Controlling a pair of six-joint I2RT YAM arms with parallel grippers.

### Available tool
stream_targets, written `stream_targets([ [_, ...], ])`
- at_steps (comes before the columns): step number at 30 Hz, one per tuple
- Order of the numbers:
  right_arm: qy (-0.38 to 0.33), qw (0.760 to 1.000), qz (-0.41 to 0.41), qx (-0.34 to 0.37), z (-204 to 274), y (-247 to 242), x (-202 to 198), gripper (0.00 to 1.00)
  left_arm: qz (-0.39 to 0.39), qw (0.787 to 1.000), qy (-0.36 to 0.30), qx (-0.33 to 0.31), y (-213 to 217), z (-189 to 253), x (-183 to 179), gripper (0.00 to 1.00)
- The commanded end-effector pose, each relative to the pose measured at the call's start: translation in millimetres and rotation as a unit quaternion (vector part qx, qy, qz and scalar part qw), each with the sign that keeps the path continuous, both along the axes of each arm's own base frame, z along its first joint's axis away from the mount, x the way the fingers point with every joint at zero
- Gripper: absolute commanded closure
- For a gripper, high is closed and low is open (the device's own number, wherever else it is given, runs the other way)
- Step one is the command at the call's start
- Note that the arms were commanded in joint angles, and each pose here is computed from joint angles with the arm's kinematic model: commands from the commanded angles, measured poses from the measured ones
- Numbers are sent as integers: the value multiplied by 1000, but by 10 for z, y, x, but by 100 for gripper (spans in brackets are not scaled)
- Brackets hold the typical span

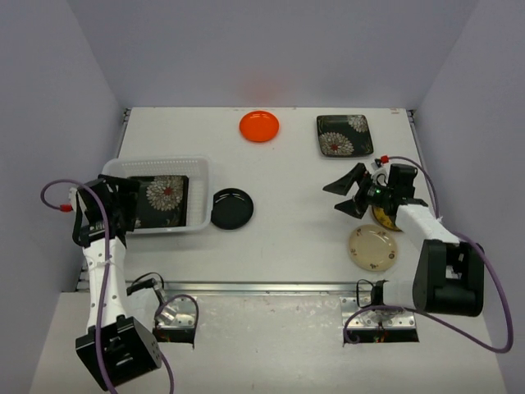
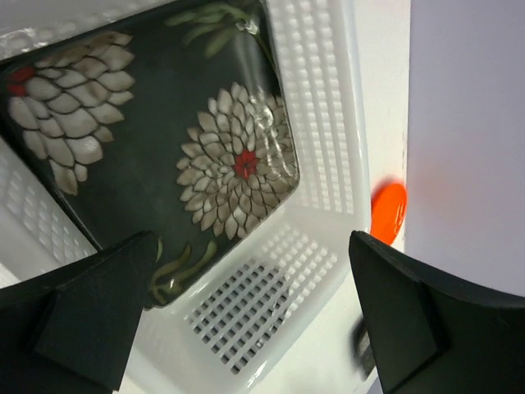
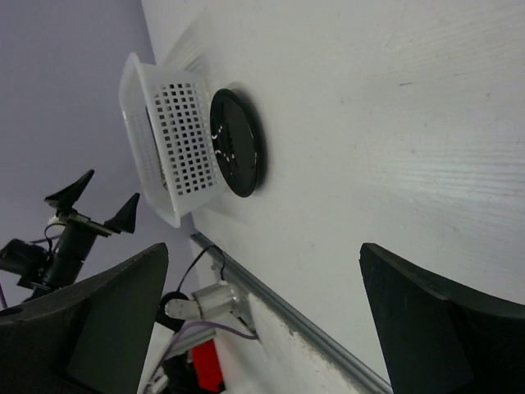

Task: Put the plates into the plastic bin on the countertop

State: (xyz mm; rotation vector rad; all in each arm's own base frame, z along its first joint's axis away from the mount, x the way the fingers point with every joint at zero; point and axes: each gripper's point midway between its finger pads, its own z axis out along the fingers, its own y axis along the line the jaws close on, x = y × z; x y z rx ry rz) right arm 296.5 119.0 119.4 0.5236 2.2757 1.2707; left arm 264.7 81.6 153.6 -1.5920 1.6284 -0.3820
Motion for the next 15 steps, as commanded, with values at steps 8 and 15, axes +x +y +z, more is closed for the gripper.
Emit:
stream_targets([
  [8, 39, 965, -261, -10, 52, -550, 798, 1, -302, 921, -89, 229, -551, 919, 127, 0],
  [15, 77, 923, -377, 13, -298, -802, 1385, 4, -310, 894, -92, 311, -723, 869, 28, 0],
])
